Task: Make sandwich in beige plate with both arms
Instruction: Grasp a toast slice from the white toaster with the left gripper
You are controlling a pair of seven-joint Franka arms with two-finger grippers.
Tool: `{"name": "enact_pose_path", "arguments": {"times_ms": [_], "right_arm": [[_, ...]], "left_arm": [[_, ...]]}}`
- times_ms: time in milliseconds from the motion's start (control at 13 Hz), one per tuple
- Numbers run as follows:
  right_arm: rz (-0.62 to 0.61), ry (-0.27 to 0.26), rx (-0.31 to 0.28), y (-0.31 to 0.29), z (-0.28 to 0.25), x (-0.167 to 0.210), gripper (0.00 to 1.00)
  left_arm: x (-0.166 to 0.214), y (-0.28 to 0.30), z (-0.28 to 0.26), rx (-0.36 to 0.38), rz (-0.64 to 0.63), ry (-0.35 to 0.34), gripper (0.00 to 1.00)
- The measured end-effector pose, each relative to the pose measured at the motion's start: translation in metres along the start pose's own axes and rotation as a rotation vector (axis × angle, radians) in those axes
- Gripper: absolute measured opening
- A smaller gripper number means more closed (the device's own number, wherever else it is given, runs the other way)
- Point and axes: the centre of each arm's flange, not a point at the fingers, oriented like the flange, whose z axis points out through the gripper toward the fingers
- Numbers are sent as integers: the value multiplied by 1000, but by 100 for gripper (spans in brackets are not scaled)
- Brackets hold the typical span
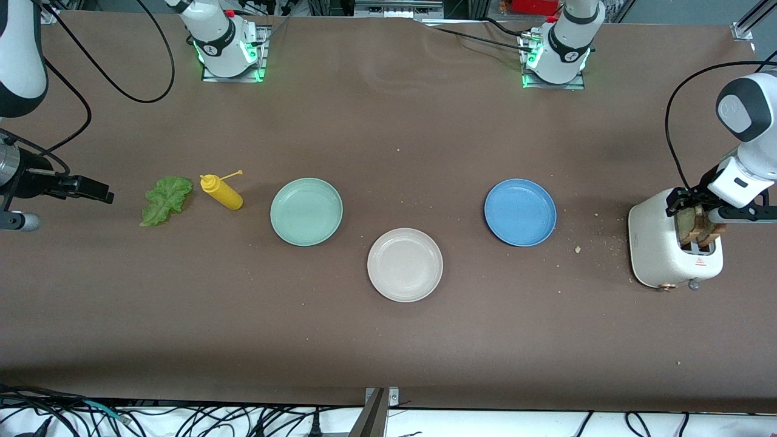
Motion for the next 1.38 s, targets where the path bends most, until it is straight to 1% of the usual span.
{"name": "enact_pose_path", "arguments": {"times_ms": [77, 230, 307, 461, 691, 845, 998, 1152, 1229, 1382], "right_arm": [[0, 0, 0, 0, 0, 0, 100], [0, 0, 0, 0, 0, 0, 100], [0, 0, 0, 0, 0, 0, 100], [0, 0, 0, 0, 0, 0, 100], [0, 0, 0, 0, 0, 0, 100], [0, 0, 0, 0, 0, 0, 100], [0, 0, 0, 0, 0, 0, 100], [0, 0, 0, 0, 0, 0, 100], [0, 0, 0, 0, 0, 0, 100], [0, 0, 0, 0, 0, 0, 100]], "left_arm": [[0, -2, -1, 1, 20, 1, 36], [-1, -9, -4, 2, 65, 1, 17], [-2, -12, -5, 2, 79, -2, 12], [2, -14, -16, -16, 89, -47, 12], [19, -16, -68, -50, 98, -134, 8], [25, -13, -101, -69, 107, -181, 8], [29, -2, -125, -85, 128, -220, 8], [35, 24, -139, -113, 169, -254, 8], [39, 48, -140, -162, 190, -260, 8], [49, 96, -125, -291, 217, -267, 8]]}}
